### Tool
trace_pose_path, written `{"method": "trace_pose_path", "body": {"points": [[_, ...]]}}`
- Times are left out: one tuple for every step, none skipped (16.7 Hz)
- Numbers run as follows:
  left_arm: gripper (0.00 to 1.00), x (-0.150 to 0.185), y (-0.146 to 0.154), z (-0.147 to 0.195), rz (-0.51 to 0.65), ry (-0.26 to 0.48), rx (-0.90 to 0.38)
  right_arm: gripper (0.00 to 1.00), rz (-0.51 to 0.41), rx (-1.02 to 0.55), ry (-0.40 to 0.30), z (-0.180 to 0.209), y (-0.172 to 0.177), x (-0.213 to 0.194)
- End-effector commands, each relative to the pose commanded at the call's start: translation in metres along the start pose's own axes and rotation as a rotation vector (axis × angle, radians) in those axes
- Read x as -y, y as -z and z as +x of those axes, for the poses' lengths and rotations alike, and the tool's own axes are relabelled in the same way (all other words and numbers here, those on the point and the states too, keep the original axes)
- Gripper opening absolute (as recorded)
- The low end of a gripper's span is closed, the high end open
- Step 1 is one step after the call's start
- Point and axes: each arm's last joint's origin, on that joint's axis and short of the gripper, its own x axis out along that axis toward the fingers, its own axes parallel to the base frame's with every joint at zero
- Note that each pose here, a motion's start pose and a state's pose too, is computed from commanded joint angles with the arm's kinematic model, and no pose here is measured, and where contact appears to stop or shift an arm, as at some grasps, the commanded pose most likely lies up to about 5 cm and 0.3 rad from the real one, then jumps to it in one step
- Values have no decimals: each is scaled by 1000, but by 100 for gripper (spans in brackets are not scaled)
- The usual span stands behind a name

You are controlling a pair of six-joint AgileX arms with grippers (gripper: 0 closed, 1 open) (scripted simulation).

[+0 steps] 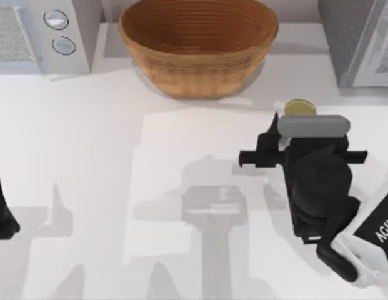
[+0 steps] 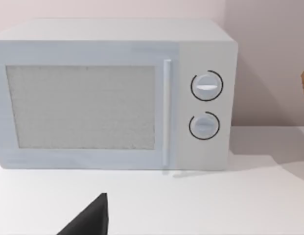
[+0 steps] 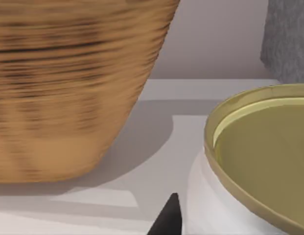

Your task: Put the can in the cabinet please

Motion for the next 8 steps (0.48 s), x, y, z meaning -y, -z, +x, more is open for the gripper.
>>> {"method": "trace_pose_path", "body": {"points": [[100, 0, 0, 0, 0, 0, 0, 0, 0, 1, -2, 0, -8, -1], [100, 0, 0, 0, 0, 0, 0, 0, 0, 0, -6, -1, -14, -1], [100, 0, 0, 0, 0, 0, 0, 0, -1, 0, -9, -2, -19, -2], [100, 0, 0, 0, 0, 0, 0, 0, -1, -1, -10, -3, -26, -2], [100, 0, 0, 0, 0, 0, 0, 0, -2, -2, -9, -4, -34, -2], [100, 0, 0, 0, 0, 0, 0, 0, -3, -3, -8, -5, -43, -1], [100, 0, 0, 0, 0, 0, 0, 0, -4, -4, -7, -7, -53, 0], [100, 0, 0, 0, 0, 0, 0, 0, -4, -5, -6, -10, -64, 2]]}}
